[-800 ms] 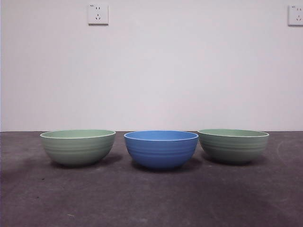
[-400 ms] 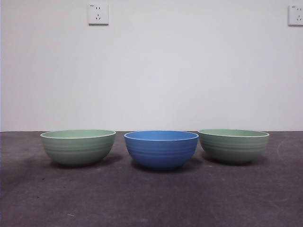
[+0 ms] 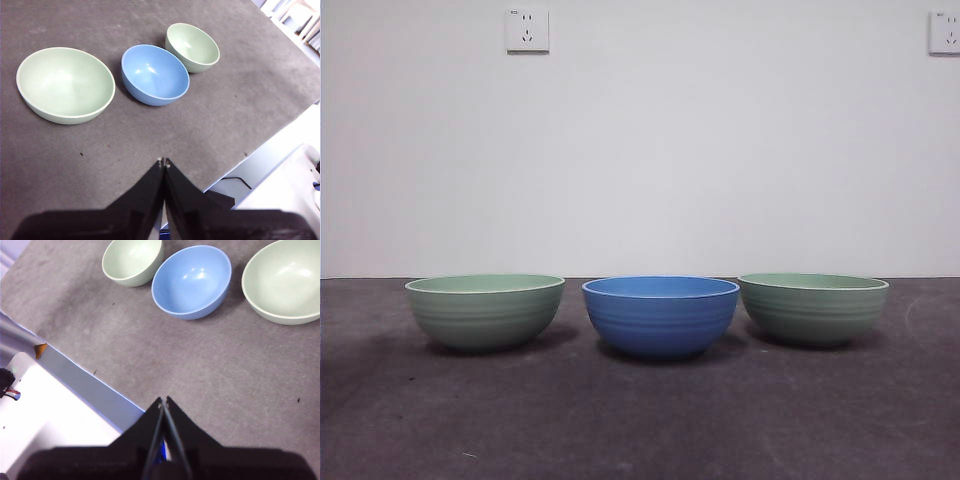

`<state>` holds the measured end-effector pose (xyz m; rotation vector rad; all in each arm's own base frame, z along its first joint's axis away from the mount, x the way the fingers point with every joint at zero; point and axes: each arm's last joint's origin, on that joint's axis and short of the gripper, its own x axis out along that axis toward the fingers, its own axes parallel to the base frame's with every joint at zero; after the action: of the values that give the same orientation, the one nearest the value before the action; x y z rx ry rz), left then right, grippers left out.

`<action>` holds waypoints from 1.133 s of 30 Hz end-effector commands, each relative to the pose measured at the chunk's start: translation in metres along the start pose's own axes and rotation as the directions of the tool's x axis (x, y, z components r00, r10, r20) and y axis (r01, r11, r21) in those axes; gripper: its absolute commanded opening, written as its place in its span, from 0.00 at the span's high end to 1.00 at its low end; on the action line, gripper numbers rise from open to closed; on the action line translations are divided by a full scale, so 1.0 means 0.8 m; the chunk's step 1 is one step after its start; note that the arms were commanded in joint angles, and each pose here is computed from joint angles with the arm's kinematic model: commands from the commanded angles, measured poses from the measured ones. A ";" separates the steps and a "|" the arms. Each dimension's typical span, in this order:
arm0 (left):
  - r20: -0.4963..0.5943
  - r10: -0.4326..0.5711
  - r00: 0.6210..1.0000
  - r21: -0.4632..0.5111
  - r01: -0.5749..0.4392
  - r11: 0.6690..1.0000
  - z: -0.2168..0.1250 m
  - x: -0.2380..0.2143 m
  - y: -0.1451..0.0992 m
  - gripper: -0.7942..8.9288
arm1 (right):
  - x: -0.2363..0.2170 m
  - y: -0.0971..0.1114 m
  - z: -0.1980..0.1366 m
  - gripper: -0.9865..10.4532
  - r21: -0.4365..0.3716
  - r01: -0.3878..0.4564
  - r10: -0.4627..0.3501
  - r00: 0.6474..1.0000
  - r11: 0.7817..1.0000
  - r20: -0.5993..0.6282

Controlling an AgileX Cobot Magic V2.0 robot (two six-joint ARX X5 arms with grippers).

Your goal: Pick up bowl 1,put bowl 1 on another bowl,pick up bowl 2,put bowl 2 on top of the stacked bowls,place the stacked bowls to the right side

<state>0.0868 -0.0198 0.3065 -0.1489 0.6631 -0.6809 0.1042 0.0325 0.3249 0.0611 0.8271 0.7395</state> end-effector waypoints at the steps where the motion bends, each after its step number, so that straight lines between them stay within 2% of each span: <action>1: -0.004 -0.004 1.000 0.028 0.004 1.000 0.000 0.000 -0.001 0.92 | 0.000 0.000 0.001 0.91 -0.021 0.000 0.000 1.000 1.000 0.000; 3: -0.012 -0.004 1.000 0.022 0.004 1.000 -0.002 0.000 -0.001 0.91 | 0.000 0.000 0.001 0.90 -0.019 0.000 0.000 1.000 1.000 0.000; 4: -0.017 -0.005 1.000 0.018 0.005 1.000 -0.002 0.000 -0.001 0.85 | 0.000 0.000 0.001 0.86 -0.017 0.000 0.000 1.000 1.000 0.000; 5: -0.019 -0.005 1.000 0.016 0.006 1.000 -0.003 0.000 -0.001 0.77 | 0.000 0.000 0.001 0.81 -0.012 0.000 0.000 1.000 1.000 0.000; 8: -0.022 -0.009 1.000 0.014 0.009 1.000 -0.003 0.000 -0.001 0.42 | 0.000 0.000 0.001 0.63 0.001 0.000 0.000 1.000 1.000 0.000; 9: -0.022 -0.008 1.000 0.014 0.009 1.000 -0.003 0.000 -0.001 0.35 | 0.000 0.000 0.001 0.58 0.008 0.000 0.000 1.000 1.000 0.000; 10: -0.023 -0.008 1.000 0.012 0.008 1.000 -0.003 0.000 -0.001 0.32 | 0.000 0.000 0.001 0.51 0.016 0.000 0.000 1.000 1.000 0.000; 12: -0.023 -0.008 1.000 0.001 0.008 1.000 -0.003 0.000 -0.001 0.32 | 0.000 0.000 0.001 0.46 0.033 0.000 0.000 1.000 0.999 0.000; 15: -0.024 -0.009 1.000 -0.032 0.008 0.999 -0.003 0.000 -0.001 0.32 | 0.000 0.000 0.001 0.46 0.048 0.000 0.000 1.000 0.999 0.000; 22: -0.024 -0.006 1.000 -0.029 0.006 1.000 -0.003 0.000 -0.001 0.33 | 0.001 -0.001 0.002 0.46 0.070 0.007 -0.006 1.000 0.998 -0.004; 30: -0.024 -0.006 1.000 -0.029 0.005 1.000 -0.003 0.000 -0.001 0.33 | 0.017 -0.017 0.018 0.47 0.137 0.117 -0.116 0.993 0.984 -0.014; 34: -0.024 -0.006 1.000 -0.029 0.005 1.000 -0.003 0.000 -0.001 0.34 | 0.036 -0.034 0.034 0.47 0.168 0.183 -0.182 0.983 0.969 -0.018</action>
<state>0.0849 -0.0198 0.3045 -0.1686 0.6977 -0.6759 0.1478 0.0351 0.3165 0.1153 0.8783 0.5156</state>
